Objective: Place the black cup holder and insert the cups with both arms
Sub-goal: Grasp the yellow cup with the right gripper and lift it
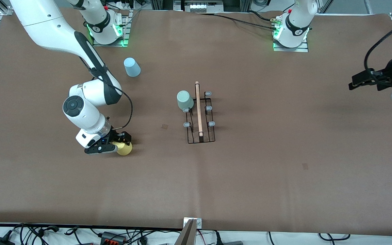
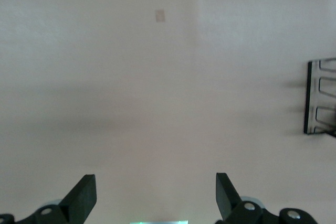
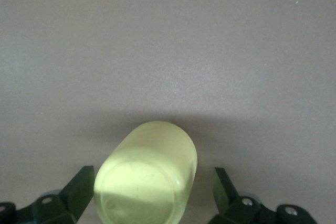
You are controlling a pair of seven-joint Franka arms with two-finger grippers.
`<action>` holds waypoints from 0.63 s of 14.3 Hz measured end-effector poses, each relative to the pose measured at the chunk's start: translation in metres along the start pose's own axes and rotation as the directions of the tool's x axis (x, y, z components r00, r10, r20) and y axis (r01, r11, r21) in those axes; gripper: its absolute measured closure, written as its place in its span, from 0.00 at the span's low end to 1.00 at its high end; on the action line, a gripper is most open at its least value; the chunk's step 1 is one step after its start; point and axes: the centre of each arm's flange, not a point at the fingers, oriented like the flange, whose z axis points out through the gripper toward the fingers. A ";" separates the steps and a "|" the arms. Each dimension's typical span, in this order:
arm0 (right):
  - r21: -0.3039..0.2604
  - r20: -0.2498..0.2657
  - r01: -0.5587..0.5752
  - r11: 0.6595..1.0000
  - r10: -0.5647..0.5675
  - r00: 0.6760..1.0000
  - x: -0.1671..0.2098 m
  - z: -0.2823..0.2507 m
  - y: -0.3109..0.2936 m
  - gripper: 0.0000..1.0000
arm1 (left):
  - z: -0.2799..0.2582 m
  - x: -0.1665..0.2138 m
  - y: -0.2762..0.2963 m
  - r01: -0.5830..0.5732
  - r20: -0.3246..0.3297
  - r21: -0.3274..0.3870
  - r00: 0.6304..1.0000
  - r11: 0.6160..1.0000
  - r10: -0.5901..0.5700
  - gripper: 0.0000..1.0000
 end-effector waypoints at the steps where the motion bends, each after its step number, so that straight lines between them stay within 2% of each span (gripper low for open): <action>1: 0.001 -0.006 -0.001 1.000 0.001 1.000 0.000 0.002 0.000 0.00 | 0.003 0.000 0.003 -0.010 0.015 0.000 1.000 1.000 0.010 0.00; 4: 0.005 -0.012 0.001 1.000 -0.001 1.000 -0.001 0.007 -0.001 0.00 | 0.005 -0.001 0.021 -0.054 0.027 0.011 0.998 0.998 0.054 0.00; 6: 0.005 -0.014 0.001 1.000 -0.001 1.000 -0.001 0.007 -0.001 0.04 | -0.001 -0.002 0.038 -0.088 0.017 0.040 0.996 0.995 0.087 0.00; 9: 0.004 -0.023 0.006 1.000 -0.006 1.000 0.001 0.003 -0.002 0.31 | -0.015 -0.004 0.044 -0.097 -0.013 0.058 0.995 0.994 0.098 0.00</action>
